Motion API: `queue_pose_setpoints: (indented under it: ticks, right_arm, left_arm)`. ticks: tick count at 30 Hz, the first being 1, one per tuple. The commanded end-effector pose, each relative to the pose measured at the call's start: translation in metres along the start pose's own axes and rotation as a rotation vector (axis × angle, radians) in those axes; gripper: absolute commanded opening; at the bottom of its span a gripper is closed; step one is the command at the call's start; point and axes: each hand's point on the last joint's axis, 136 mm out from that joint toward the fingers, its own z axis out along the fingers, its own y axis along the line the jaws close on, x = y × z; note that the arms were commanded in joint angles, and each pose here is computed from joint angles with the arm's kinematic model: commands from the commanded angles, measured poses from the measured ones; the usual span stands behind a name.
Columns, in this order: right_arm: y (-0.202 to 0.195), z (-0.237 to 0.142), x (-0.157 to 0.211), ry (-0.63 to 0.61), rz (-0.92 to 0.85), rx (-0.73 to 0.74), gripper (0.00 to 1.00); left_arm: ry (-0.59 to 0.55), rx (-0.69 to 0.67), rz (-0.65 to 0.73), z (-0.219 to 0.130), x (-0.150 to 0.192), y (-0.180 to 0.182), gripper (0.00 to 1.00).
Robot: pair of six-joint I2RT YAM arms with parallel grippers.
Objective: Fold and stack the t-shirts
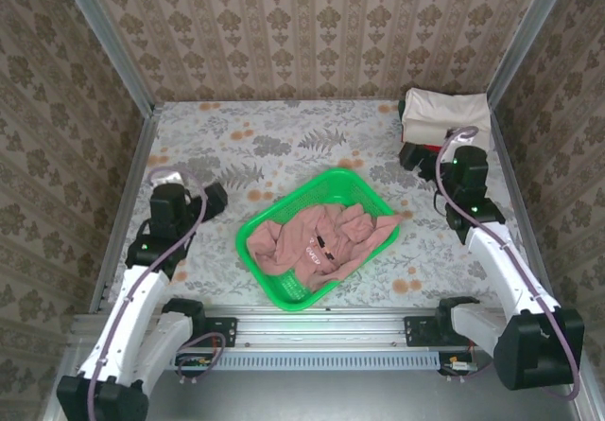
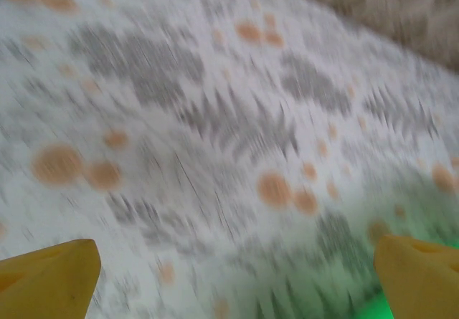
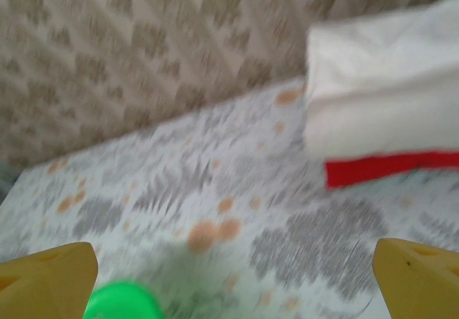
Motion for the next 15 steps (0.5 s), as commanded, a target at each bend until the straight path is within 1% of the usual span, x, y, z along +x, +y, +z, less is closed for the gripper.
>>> queue_pose_setpoints:
  ticks: [1, 2, 5, 7, 9, 11, 13, 14, 15]
  right_arm:
    - [0.019, -0.006, 0.066, 0.227, -0.059, -0.041, 1.0]
    - [0.02, -0.008, 0.07, 0.235, -0.077, -0.039, 1.0]
    - [0.019, -0.01, 0.077, 0.256, -0.08, -0.033, 1.0]
    - [0.023, -0.012, 0.084, 0.273, -0.077, -0.055, 1.0]
    - [0.031, -0.012, 0.092, 0.292, -0.082, -0.092, 1.0]
    - [0.04, -0.011, 0.101, 0.321, -0.107, -0.111, 1.0]
    - [0.042, -0.009, 0.109, 0.352, -0.132, -0.09, 1.0]
    - [0.04, -0.008, 0.113, 0.366, -0.144, -0.075, 1.0]
    - [0.039, -0.007, 0.116, 0.378, -0.152, -0.063, 1.0]
  left_arm:
    - [0.204, 0.038, -0.038, -0.014, 0.054, -0.017, 1.0]
    - [0.241, 0.045, -0.008, -0.019, 0.067, -0.025, 1.0]
    - [0.29, -0.018, 0.046, -0.035, 0.09, -0.027, 1.0]
    - [0.276, -0.049, 0.09, -0.049, 0.098, -0.027, 1.0]
    - [0.286, -0.052, 0.117, -0.054, 0.108, -0.029, 1.0]
    - [0.333, -0.04, 0.118, -0.049, 0.125, -0.035, 0.91]
    - [0.4, -0.026, 0.12, -0.038, 0.146, -0.043, 0.75]
    - [0.424, -0.027, 0.123, -0.034, 0.154, -0.045, 0.7]
    - [0.433, -0.033, 0.127, -0.031, 0.157, -0.046, 0.67]
